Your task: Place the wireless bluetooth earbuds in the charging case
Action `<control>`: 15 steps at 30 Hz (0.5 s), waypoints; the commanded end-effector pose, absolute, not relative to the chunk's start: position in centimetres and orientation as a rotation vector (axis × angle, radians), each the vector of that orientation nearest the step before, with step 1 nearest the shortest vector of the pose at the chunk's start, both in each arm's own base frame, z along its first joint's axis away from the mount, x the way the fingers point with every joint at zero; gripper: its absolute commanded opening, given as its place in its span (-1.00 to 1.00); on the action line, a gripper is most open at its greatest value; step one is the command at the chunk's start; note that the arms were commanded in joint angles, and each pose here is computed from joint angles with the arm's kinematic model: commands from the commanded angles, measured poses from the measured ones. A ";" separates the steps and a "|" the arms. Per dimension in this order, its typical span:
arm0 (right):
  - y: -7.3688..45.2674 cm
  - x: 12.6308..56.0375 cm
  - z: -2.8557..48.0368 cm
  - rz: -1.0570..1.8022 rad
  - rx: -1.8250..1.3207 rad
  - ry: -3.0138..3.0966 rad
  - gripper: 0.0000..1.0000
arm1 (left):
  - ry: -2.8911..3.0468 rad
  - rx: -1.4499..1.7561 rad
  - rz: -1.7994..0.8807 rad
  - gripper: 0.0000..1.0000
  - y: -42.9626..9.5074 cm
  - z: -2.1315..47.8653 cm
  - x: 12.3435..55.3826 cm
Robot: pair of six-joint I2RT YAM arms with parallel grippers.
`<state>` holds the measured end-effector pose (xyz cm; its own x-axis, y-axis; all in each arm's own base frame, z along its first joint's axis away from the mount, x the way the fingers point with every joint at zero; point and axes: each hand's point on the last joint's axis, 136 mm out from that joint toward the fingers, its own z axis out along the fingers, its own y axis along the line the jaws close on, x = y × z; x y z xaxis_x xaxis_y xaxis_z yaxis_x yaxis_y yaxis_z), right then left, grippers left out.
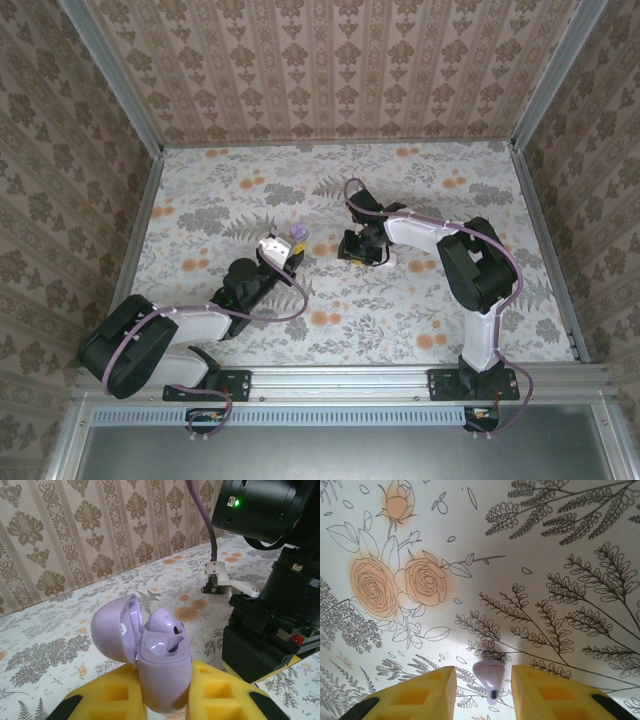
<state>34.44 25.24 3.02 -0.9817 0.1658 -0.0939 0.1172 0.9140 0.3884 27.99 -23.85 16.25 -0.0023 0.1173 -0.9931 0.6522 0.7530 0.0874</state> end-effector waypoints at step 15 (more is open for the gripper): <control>24.9 33.7 4.7 0.390 0.108 3.020 -0.30 | 1.517 0.651 -0.459 -0.96 -23.3 17.0 27.9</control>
<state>33.77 24.93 5.01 -0.9893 0.1045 -0.1017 0.0709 0.9542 0.2907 28.08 -23.60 16.66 0.0064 0.1132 -0.9936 0.6469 0.7572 0.0905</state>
